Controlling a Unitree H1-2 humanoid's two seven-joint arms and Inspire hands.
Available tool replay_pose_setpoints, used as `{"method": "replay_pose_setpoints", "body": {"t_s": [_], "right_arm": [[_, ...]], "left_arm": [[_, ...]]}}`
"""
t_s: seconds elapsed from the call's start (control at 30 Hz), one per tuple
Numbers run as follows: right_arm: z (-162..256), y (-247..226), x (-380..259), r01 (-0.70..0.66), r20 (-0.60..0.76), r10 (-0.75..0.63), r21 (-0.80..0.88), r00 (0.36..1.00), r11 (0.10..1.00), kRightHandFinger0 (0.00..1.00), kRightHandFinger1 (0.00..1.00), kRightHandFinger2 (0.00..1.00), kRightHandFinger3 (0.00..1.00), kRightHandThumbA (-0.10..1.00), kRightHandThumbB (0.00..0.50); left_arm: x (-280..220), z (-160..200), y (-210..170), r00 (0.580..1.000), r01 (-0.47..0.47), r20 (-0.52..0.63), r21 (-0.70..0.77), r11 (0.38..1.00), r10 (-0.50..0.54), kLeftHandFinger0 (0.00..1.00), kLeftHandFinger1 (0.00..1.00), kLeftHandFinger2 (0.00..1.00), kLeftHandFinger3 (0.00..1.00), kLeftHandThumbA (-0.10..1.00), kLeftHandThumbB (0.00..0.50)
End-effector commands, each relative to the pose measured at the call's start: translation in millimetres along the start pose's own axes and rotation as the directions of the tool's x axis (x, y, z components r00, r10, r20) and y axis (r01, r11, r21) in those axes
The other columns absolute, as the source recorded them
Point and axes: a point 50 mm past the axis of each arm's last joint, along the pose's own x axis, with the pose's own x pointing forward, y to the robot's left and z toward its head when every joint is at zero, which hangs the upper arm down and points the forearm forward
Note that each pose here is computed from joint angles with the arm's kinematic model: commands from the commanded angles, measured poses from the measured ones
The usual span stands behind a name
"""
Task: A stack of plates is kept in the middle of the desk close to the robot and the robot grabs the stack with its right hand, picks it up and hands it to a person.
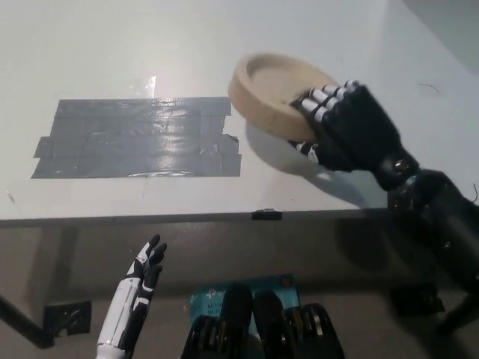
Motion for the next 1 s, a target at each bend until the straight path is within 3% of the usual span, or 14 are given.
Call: {"method": "replay_pose_setpoints", "body": {"t_s": [0.0,0.1,0.13,0.17,0.2,0.3,0.37,0.6,0.7,0.8,0.83,0.97], "right_arm": [[-11.6,-56.9,30.3,0.187,0.043,-0.186,-0.018,0.982,0.982,0.00,0.00,0.74,0.74,-0.10,0.268],[-8.7,-60.4,30.1,0.182,0.045,-0.181,-0.019,0.982,0.983,0.00,0.00,0.67,0.73,-0.10,0.290],[-6.9,-60.0,29.3,0.177,0.046,-0.176,-0.018,0.983,0.984,0.00,0.00,0.61,0.66,-0.10,0.299],[-6.1,-59.0,28.8,0.167,0.047,-0.166,-0.022,0.985,0.986,0.00,0.04,0.60,0.66,-0.10,0.284],[-4.8,-57.8,28.6,0.154,0.045,-0.152,-0.025,0.987,0.988,0.00,0.00,0.63,0.66,-0.10,0.266],[-3.1,-52.6,30.0,0.138,0.054,-0.137,-0.018,0.989,0.990,0.00,0.00,0.64,0.63,-0.10,0.284],[-2.1,-45.3,32.9,0.119,0.066,-0.117,-0.019,0.991,0.993,0.00,0.00,0.51,0.57,-0.10,0.331],[2.3,-16.8,46.0,0.072,0.075,-0.070,-0.036,0.995,0.997,0.00,0.00,0.24,0.44,-0.10,0.335],[1.5,-10.5,54.0,0.073,0.073,-0.070,-0.037,0.995,0.997,0.00,0.00,0.41,0.53,-0.10,0.295],[-0.5,-6.3,62.6,0.065,0.071,-0.061,-0.061,0.996,0.996,0.00,0.00,0.42,0.54,-0.10,0.307],[-1.5,-4.8,67.0,0.054,0.065,-0.050,-0.073,0.997,0.996,0.00,0.00,0.34,0.47,-0.10,0.308],[-0.9,3.2,72.9,0.037,0.041,-0.035,-0.056,0.999,0.998,0.00,0.00,0.31,0.43,-0.10,0.297]], "left_arm": [[0.1,5.9,3.2,0.999,0.002,0.039,0.000,1.000,-0.002,1.00,1.00,1.00,1.00,1.00,0.000],[-1.3,6.1,2.8,0.999,0.000,0.039,0.002,1.000,0.000,1.00,1.00,1.00,1.00,1.00,0.000],[-2.6,5.4,2.4,0.999,0.001,0.036,-0.002,1.000,-0.001,1.00,1.00,1.00,1.00,1.00,0.000],[-2.7,5.5,2.3,0.999,0.004,0.039,-0.005,1.000,-0.003,1.00,1.00,1.00,1.00,1.00,0.000],[-2.3,6.1,2.2,0.999,0.006,0.040,-0.006,1.000,-0.006,1.00,1.00,1.00,1.00,1.00,0.000],[-0.4,8.0,2.3,0.999,0.006,0.043,-0.003,1.000,-0.006,1.00,1.00,1.00,1.00,1.00,0.000],[1.7,8.9,2.8,0.999,0.007,0.044,0.000,1.000,-0.007,1.00,1.00,1.00,1.00,1.00,0.000],[-0.6,7.3,1.3,0.999,0.008,0.045,-0.005,1.000,-0.008,1.00,1.00,1.00,1.00,1.00,0.000],[-2.1,7.0,0.8,0.999,0.011,0.043,-0.006,1.000,-0.011,1.00,1.00,1.00,1.00,1.00,0.000],[-4.4,6.6,-0.1,0.999,0.013,0.039,-0.005,1.000,-0.013,1.00,1.00,1.00,1.00,1.00,0.000],[-4.6,6.4,-0.3,0.999,0.012,0.036,-0.006,1.000,-0.012,1.00,1.00,1.00,1.00,1.00,0.000],[-5.9,6.6,-0.4,0.999,0.015,0.031,-0.007,1.000,-0.014,1.00,1.00,1.00,1.00,1.00,0.000]]}}
